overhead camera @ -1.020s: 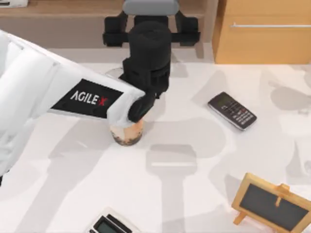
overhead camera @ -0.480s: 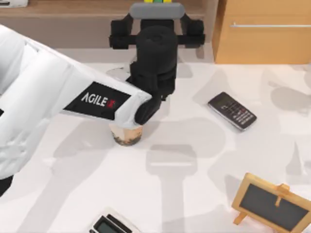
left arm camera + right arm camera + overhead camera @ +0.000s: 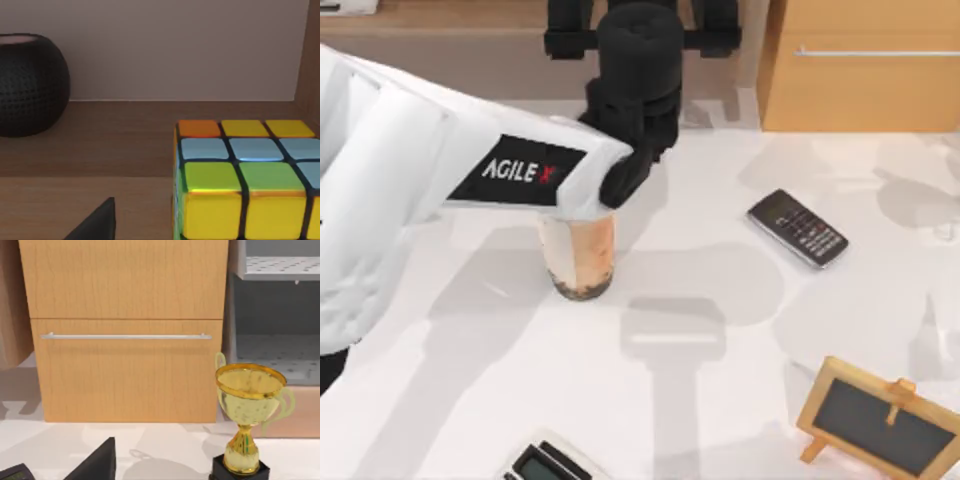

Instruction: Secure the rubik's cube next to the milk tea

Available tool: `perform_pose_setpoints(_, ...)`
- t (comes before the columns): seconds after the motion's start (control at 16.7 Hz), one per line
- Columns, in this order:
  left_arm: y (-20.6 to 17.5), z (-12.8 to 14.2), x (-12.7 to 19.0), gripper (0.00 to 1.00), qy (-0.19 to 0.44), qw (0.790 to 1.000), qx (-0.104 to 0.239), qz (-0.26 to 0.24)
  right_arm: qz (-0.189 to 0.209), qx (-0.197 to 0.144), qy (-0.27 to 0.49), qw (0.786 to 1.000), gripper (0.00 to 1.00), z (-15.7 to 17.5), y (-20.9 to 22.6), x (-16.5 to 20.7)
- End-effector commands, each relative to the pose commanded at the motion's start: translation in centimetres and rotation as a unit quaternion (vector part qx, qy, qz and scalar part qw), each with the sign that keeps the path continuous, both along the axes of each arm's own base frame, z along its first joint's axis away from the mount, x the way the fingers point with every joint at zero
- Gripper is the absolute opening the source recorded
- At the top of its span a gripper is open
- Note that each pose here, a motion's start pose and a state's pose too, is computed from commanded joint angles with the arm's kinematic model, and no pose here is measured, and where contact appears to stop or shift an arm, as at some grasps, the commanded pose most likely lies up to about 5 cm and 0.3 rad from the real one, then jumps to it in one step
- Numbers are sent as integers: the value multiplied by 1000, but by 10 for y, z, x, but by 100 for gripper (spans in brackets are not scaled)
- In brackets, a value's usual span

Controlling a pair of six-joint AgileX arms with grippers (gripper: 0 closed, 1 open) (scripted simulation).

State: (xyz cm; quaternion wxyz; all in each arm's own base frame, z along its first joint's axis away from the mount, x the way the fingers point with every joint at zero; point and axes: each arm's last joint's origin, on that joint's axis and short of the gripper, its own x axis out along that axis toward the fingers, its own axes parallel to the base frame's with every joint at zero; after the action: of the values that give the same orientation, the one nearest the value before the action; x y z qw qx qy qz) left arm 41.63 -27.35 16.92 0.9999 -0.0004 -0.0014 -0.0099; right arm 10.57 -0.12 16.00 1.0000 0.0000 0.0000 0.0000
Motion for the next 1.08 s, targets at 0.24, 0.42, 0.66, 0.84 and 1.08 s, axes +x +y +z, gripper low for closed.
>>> perform_pose_setpoints(0.24, -5, -16, 25, 100, 0, 1000, -1, 0, 0, 0, 0, 1000, 100, 0, 0, 0)
perform_pose_setpoints(0.42, -6, -21, 27, 100, 1, 1000, 0, 0, 0, 0, 0, 1000, 100, 0, 0, 0)
perform_pose_setpoints(0.66, -6, -21, 27, 85, 1, 1000, 0, 0, 0, 0, 0, 1000, 100, 0, 0, 0)
perform_pose_setpoints(0.84, -6, -21, 27, 62, 1, 1000, 0, 0, 0, 0, 0, 1000, 100, 0, 0, 0)
perform_pose_setpoints(1.08, -6, -21, 27, 32, 1, 1000, 0, 0, 0, 0, 0, 1000, 100, 0, 0, 0)
